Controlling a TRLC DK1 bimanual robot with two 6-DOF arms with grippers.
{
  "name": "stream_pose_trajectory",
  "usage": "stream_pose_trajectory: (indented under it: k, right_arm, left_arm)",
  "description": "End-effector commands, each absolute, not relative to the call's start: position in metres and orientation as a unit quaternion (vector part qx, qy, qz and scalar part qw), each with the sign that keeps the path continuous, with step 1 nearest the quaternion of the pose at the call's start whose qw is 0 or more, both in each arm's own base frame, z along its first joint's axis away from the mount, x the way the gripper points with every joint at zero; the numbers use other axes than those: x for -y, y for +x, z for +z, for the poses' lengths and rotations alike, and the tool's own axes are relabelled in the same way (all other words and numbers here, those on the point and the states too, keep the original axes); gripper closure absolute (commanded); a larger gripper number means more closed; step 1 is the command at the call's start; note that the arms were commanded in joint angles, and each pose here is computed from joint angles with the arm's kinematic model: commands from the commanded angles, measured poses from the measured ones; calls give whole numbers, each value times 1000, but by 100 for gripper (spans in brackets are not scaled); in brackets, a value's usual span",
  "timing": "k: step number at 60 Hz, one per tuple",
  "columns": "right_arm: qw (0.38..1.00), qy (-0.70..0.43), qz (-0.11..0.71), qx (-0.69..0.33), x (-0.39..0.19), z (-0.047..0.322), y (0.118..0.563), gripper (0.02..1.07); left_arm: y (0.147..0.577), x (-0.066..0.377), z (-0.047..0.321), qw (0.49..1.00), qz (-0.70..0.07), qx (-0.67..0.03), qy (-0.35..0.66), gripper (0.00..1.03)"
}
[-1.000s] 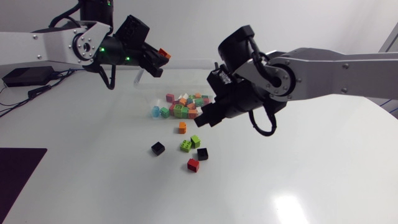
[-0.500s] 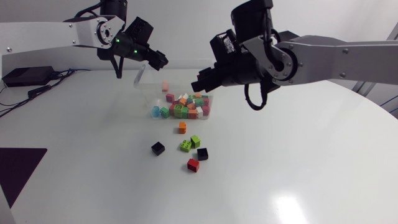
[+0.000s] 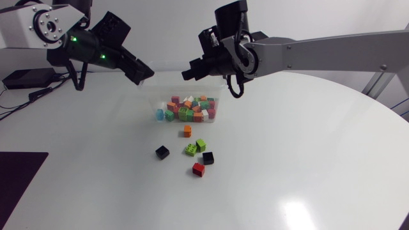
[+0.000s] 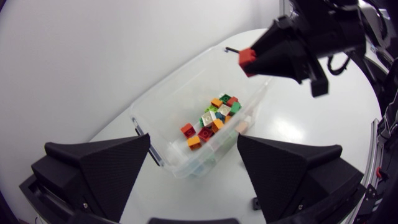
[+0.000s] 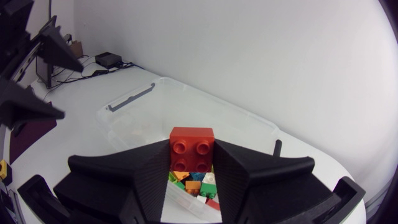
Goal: Place the duplo bricks in the container
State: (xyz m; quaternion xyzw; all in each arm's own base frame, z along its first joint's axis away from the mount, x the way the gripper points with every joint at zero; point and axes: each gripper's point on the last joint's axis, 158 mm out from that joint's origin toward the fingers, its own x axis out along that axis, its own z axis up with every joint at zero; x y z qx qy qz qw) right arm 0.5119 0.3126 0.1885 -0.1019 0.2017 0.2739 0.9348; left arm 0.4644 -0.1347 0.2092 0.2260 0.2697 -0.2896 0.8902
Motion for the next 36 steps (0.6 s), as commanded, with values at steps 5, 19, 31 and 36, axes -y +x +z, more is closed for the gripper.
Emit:
stream_pose_trajectory:
  k: [5, 19, 31, 36]
  right_arm:
    - [942, -110, 256, -185, -313, 181, 545, 76]
    - [945, -136, 227, -191, -318, 152, 579, 35]
    - [944, -140, 215, -206, -303, 173, 577, 7]
    - [942, -148, 217, -209, -291, 190, 557, 7]
  left_arm:
    - [422, 141, 176, 862, -320, -304, 249, 5]
    - [381, 152, 124, 828, -337, -355, 274, 5]
    - [362, 156, 83, 800, -328, -403, 300, 6]
    - [362, 155, 72, 794, -319, -421, 301, 6]
